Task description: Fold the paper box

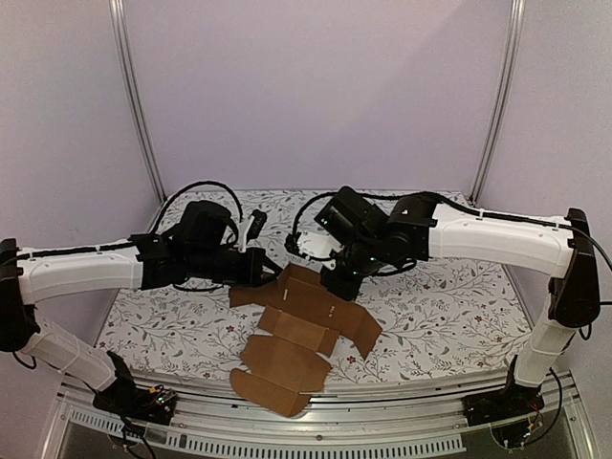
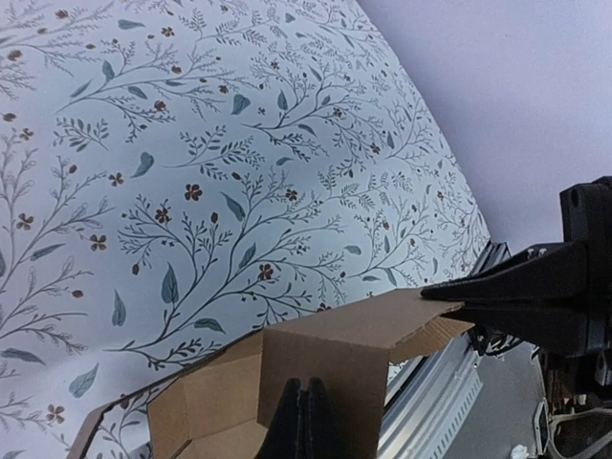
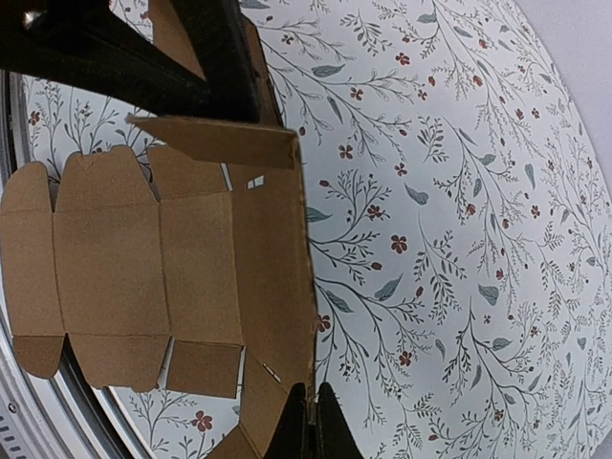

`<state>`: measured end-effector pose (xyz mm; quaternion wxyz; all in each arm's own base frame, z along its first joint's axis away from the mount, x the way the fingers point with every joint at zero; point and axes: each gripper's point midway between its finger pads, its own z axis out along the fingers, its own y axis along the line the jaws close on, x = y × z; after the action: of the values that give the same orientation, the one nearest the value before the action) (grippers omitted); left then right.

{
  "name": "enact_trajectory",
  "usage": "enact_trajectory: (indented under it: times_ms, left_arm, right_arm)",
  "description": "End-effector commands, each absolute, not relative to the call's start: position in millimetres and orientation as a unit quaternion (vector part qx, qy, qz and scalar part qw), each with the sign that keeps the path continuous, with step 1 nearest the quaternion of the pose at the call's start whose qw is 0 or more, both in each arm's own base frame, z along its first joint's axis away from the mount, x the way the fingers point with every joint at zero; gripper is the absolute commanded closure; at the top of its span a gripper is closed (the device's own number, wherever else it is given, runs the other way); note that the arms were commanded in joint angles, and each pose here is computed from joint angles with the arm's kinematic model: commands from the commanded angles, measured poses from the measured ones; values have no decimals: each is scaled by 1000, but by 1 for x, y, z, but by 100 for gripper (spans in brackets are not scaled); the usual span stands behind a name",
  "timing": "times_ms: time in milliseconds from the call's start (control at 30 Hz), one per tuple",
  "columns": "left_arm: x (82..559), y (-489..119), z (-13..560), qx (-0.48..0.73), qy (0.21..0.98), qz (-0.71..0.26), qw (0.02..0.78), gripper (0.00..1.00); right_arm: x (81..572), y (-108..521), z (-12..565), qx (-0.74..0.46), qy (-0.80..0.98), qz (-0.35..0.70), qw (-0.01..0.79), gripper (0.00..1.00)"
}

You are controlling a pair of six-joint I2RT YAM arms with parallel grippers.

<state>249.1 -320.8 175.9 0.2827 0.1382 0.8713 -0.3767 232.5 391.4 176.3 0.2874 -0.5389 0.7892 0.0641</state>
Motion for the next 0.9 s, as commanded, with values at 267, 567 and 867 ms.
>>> enact_trajectory:
  times_ms: [267,567,867]
  left_arm:
    - [237,-353,189,171,847,-428,263,100]
    - [244,-373,185,170,836,-455,254,100]
    - [245,-350,173,163,863,-399,264,100]
  right_arm:
    - [239,399,189,-504,801,72,314,100]
    - [233,405,189,-504,799,86,315,100]
    - [239,393,184,-497,805,55,320,100]
